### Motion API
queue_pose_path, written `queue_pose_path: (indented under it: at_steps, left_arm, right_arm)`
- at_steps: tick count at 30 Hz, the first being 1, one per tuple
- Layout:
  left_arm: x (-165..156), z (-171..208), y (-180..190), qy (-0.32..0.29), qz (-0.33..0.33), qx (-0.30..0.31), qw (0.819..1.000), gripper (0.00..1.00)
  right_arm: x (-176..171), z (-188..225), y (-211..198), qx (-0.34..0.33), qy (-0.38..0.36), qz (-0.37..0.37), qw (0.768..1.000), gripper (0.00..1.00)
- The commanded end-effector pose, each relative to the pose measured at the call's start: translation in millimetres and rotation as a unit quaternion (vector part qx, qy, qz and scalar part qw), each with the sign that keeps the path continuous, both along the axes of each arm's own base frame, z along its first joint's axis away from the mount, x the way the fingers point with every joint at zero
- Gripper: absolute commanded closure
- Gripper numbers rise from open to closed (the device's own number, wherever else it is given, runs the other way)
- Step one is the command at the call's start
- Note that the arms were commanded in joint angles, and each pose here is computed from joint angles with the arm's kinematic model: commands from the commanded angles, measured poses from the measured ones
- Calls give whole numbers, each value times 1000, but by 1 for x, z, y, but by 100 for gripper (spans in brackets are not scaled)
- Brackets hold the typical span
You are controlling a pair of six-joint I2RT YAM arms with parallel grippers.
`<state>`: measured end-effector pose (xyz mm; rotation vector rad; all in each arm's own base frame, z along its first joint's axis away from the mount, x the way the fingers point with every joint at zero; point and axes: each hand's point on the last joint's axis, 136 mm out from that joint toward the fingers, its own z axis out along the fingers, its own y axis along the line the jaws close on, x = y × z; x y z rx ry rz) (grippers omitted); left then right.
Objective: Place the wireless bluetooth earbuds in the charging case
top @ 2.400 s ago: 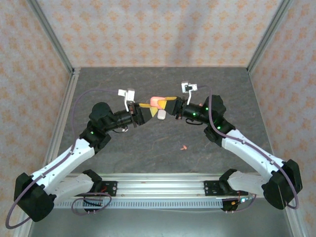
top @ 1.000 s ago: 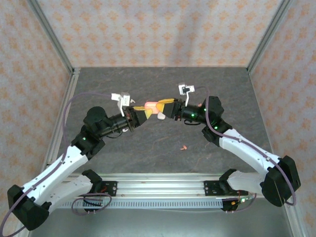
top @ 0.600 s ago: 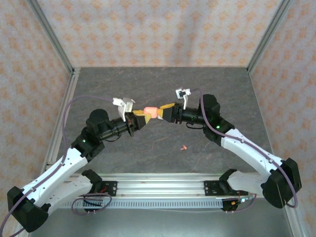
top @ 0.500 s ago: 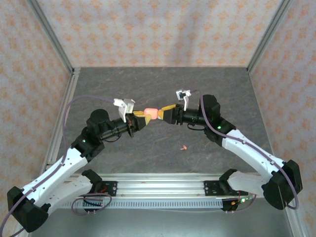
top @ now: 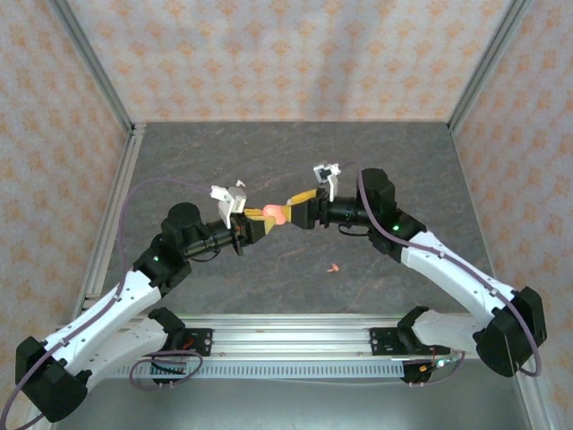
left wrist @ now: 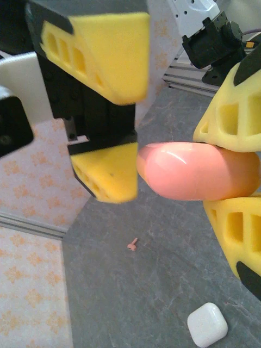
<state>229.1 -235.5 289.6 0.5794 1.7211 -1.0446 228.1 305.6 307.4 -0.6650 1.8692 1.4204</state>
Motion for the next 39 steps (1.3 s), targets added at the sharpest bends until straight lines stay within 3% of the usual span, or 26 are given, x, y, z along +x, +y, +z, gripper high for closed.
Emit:
queue_pose_path:
  at_steps: [1, 8, 19, 29, 35, 39]
  left_arm:
    - [-10, 25, -2, -52, -22, -22, 998, 100]
    - [-16, 31, 0, -62, -27, -38, 997, 100]
    - [-20, 30, 4, -67, -22, -42, 997, 100]
    - [-3, -5, 14, -31, 32, -9, 999, 100]
    - [3, -24, 18, -25, 55, -1, 998, 100]
    - [6, -34, 20, -22, 64, 10, 998, 100]
  right_arm:
    - [-5, 9, 6, 2, -11, 25, 1000, 26]
    - [4, 2, 12, -26, -6, 27, 999, 27]
    - [38, -10, 4, -76, 16, -40, 996, 31]
    - [38, -7, -19, -82, 44, -92, 991, 30]
    - [40, -26, -66, -144, 97, -209, 962, 27]
    - [38, -61, -102, -203, 167, -294, 919, 28]
